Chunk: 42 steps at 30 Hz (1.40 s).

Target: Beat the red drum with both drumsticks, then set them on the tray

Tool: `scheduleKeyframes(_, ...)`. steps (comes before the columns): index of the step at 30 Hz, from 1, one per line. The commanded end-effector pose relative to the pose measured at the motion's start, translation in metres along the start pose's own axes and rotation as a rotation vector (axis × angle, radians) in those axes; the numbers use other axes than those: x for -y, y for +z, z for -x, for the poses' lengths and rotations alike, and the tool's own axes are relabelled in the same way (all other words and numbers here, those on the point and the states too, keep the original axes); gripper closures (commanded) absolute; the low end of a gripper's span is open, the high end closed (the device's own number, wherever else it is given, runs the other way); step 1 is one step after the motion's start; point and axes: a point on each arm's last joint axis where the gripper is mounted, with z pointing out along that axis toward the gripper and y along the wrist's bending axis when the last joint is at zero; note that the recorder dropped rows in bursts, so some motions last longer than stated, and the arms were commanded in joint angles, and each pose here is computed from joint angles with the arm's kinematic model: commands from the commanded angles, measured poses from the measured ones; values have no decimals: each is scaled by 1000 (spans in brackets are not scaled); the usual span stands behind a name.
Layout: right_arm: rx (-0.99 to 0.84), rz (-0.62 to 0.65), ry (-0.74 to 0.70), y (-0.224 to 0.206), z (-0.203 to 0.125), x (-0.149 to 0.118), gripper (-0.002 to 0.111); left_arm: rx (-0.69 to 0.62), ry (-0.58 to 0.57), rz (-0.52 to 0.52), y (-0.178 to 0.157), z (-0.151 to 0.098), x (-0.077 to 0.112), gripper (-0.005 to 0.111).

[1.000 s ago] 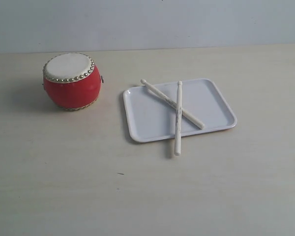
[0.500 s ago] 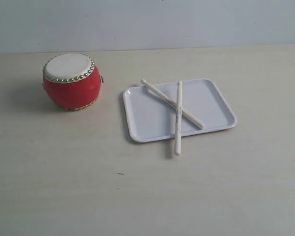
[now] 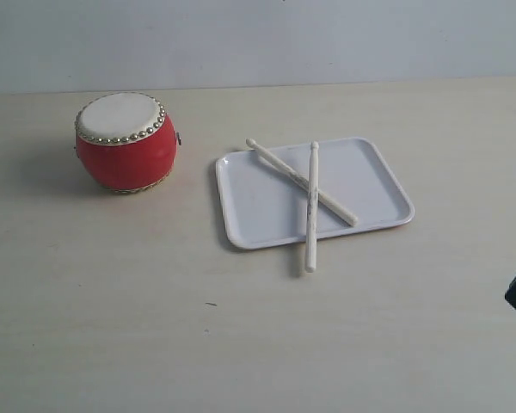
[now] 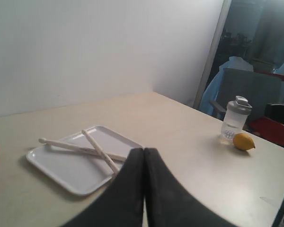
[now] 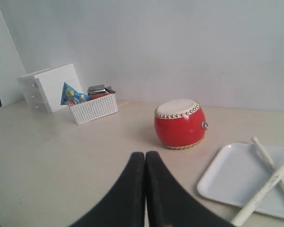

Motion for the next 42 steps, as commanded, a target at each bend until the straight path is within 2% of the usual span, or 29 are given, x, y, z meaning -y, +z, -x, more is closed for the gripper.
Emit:
scheduleKeyframes(1, -14, -20, 0, 1, -11, 4, 108, 15, -63, 16, 3, -9, -5, 107)
scheduleKeyframes(12, -32, -37, -31, 2, -18, 8, 108, -15, -141, 102, 12, -49, -23, 107)
scheduleKeyframes(42, -34, -35, -33, 2, -19, 8, 108, -32, -113, 94, 12, -50, -22, 107)
